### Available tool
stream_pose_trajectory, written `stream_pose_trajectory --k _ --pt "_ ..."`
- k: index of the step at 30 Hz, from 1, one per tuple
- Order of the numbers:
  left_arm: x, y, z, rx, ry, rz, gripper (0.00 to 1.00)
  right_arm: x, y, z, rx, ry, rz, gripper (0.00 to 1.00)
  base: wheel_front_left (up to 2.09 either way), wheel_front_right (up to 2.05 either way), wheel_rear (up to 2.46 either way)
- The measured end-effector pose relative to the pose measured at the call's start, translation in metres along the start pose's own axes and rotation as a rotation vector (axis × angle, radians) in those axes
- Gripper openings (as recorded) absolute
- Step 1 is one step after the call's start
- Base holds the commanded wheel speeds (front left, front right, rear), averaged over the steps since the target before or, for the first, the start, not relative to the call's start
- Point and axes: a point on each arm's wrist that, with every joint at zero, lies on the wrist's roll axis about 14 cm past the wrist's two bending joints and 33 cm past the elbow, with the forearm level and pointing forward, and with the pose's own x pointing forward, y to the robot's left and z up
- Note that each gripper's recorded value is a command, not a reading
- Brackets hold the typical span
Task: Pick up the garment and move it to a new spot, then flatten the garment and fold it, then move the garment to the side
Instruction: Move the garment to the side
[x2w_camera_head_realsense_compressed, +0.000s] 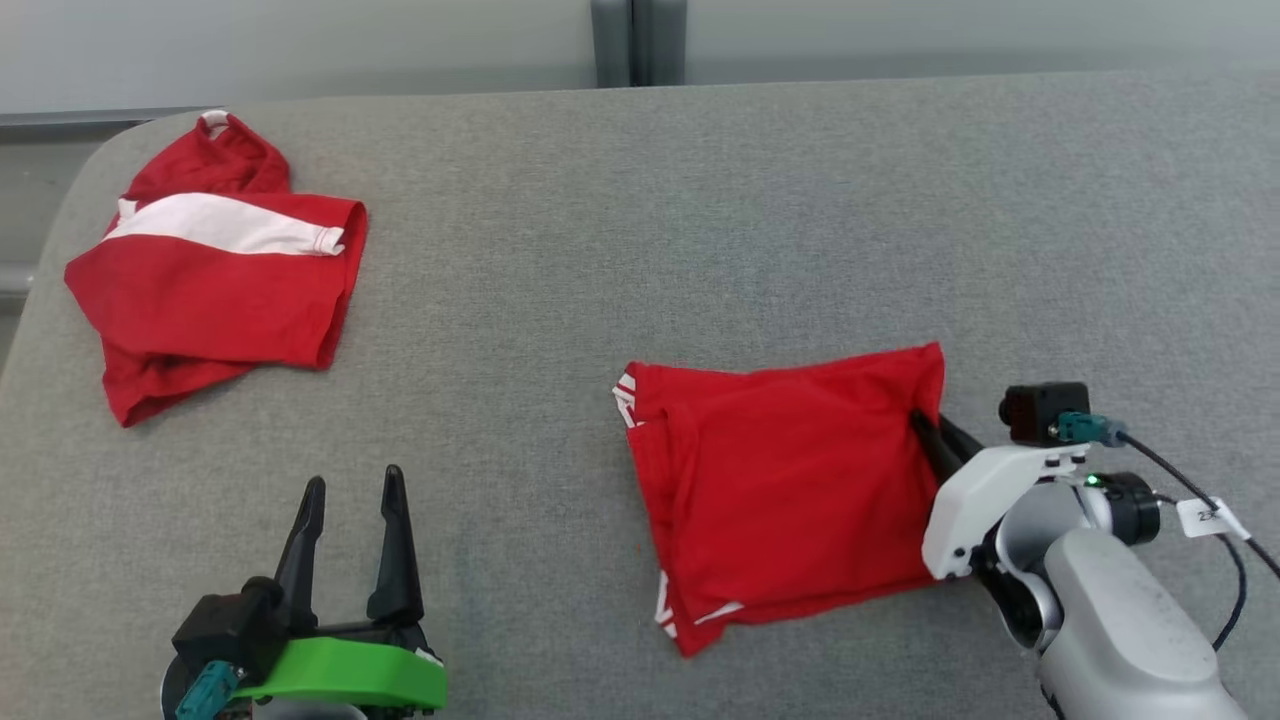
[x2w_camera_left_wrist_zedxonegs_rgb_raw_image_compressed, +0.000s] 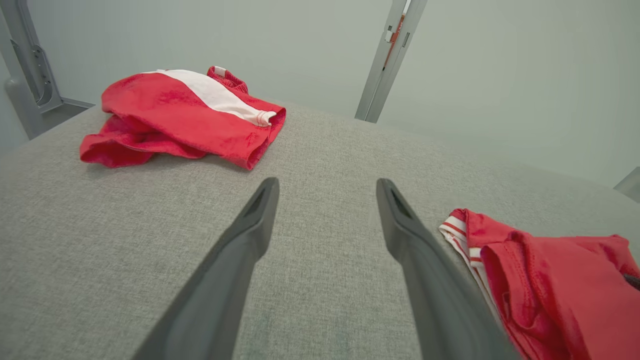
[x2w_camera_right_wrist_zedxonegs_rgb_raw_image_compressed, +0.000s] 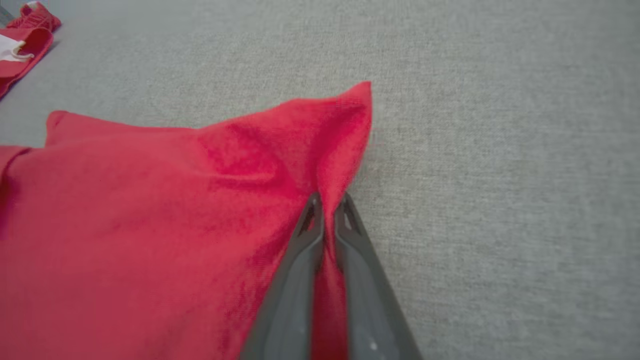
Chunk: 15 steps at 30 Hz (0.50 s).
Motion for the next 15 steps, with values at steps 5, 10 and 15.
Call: stream_pose_trajectory --k 5,10,15 --pt "0.014 -0.02 -0.002 0.01 0.001 -0.073 1.0 -0.008 -0.039 0.029 -0.02 -0.098 -0.09 0.0 0.0 0.0 0.0" --pt "0.032 -0.049 -0.008 0.015 0.012 -0.174 1.0 -0.031 -0.089 0.052 -0.025 -0.178 -0.219 0.0 0.0 0.0 0.0" --pt "0.047 -0.082 -0.022 0.033 0.047 -0.288 1.0 -0.059 -0.126 0.059 -0.013 -0.226 -0.332 0.0 0.0 0.0 0.0"
